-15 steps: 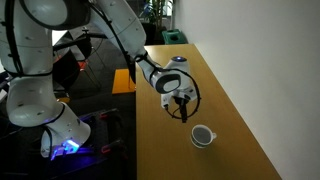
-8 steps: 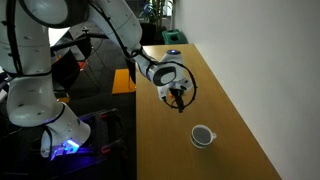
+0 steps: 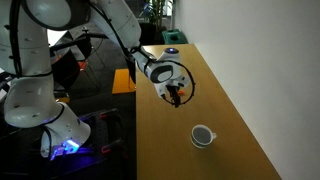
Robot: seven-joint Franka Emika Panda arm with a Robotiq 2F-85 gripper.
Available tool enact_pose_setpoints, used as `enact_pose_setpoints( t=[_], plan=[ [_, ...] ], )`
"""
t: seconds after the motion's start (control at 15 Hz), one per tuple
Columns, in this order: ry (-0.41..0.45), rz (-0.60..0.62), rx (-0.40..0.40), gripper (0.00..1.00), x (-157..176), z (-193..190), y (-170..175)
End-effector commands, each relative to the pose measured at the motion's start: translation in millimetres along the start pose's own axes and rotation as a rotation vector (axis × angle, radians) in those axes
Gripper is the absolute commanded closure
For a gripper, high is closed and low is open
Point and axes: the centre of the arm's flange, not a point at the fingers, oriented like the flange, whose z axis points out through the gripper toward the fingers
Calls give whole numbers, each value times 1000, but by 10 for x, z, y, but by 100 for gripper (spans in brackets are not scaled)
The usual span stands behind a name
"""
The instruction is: Move the cup to the right
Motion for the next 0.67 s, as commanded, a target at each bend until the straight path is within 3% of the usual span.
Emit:
enact_pose_setpoints(
  t=[0.0,0.6],
  plan=[
    [-1,-12,2,0,-3,2,-6],
    [-3,-25,5,0,-7,4,-14]
  ],
)
